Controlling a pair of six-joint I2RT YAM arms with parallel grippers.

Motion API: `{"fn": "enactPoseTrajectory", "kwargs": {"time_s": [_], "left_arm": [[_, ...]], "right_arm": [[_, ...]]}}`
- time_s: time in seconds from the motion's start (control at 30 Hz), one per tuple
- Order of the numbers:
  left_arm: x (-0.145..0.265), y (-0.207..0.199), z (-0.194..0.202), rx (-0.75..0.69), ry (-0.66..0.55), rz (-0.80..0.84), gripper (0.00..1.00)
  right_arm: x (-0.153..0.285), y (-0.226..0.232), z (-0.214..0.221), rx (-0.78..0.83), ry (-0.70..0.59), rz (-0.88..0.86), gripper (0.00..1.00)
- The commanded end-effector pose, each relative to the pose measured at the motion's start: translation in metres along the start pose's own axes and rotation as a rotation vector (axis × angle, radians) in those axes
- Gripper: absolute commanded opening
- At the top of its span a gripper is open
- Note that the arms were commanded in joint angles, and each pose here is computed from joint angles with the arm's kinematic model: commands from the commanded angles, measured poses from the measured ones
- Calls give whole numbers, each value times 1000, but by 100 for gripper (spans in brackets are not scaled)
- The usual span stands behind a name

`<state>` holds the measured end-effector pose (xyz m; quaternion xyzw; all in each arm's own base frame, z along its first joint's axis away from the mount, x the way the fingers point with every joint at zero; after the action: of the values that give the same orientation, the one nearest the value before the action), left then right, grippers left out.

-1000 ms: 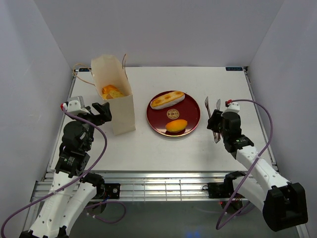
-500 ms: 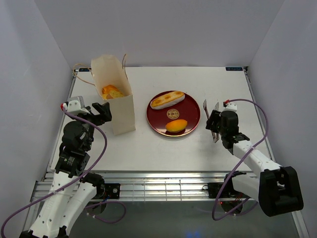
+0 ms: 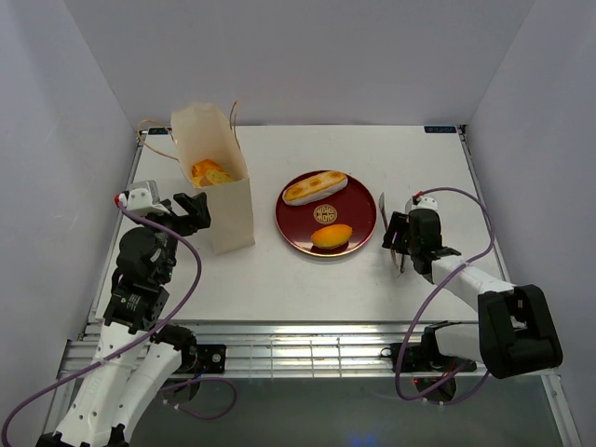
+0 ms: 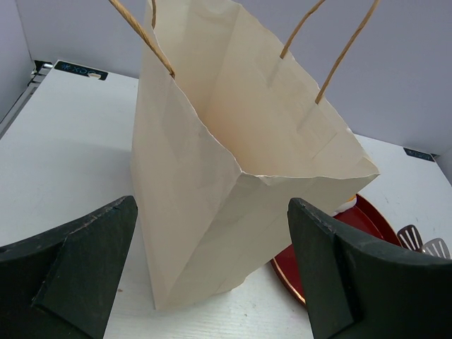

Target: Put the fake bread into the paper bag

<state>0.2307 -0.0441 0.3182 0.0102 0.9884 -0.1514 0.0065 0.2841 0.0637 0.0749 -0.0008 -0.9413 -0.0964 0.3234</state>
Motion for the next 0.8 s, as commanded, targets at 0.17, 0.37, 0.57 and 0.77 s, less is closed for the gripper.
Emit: {"fn": "enactPoseTrajectory", "kwargs": {"time_s": [0.17,0.37,0.57,0.77], "left_arm": [[-1,-3,0,3,2,15,98],[-1,-5,0,2,3,23,98],[-1,0,-1,-6,-5,-3,98],[-1,2,-1,-10,-11,-19,98]], "right_arm": [[-6,8,-12,-15,-42,-40,70],[-9,10,-8,-7,-16,-56,78],[-13,12,-7,-8,7,-58,80],[-5,17,-18,-18,-7,-82,80]]}}
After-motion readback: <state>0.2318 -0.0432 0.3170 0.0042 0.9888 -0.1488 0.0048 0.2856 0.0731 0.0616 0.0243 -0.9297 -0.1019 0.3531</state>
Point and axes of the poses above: each gripper's point midway between its finger pads, its own x axis back along the fingers, its own y axis along the line the jaws close on, z = x × y, the point moved 4 cm from there along x, back along the fingers, and after that the axes turned 1 degree about x, right-handed, at the moved point
